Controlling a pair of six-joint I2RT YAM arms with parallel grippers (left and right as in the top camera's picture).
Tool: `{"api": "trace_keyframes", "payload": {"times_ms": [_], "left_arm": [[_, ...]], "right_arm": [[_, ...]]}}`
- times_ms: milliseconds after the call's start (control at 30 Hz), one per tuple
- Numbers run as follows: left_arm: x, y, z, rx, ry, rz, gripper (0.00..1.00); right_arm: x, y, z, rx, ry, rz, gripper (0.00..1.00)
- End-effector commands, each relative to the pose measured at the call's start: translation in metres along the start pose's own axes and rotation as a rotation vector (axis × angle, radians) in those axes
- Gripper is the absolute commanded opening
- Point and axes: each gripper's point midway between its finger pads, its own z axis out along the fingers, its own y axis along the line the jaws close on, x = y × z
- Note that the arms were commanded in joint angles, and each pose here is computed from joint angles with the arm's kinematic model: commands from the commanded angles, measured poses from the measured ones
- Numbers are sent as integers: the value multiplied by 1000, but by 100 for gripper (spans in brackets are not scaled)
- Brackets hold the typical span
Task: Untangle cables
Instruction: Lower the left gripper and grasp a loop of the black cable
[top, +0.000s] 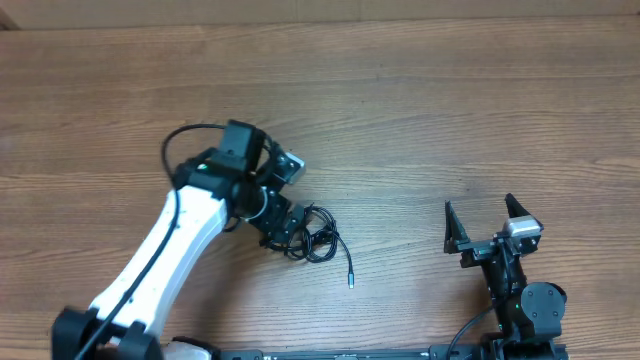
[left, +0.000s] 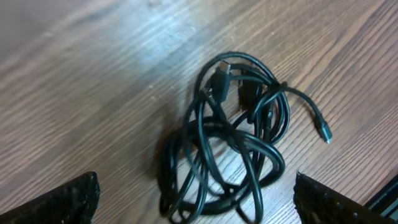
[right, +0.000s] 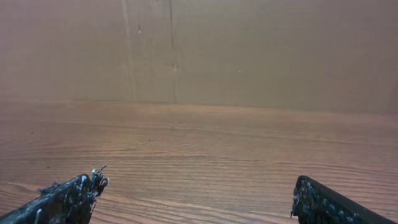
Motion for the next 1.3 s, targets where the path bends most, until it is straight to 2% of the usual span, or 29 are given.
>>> {"api": "trace_keyframes", "payload": {"times_ms": [0, 367, 467, 667, 800, 900, 1133, 1267], "left_arm": [[4, -4, 18, 23, 48, 25, 100], [9, -3, 46, 39, 120, -18, 100], [14, -3, 55, 48, 154, -25, 96], [17, -2, 60, 52, 173, -31, 73], [16, -1, 61, 51, 167, -29, 36], [14, -1, 61, 50, 162, -28, 18], [12, 0, 61, 48, 151, -25, 5], [11, 0, 61, 47, 147, -24, 4]], "right_arm": [[2, -3, 0, 14, -3, 0, 100], [2, -3, 0, 15, -3, 0, 100], [2, -3, 0, 14, -3, 0, 100], [2, -3, 0, 15, -3, 0, 100], [2, -3, 0, 14, -3, 0, 100], [2, -3, 0, 15, -3, 0, 100], [2, -3, 0, 14, -3, 0, 100], [2, -3, 0, 14, -3, 0, 100]]}}
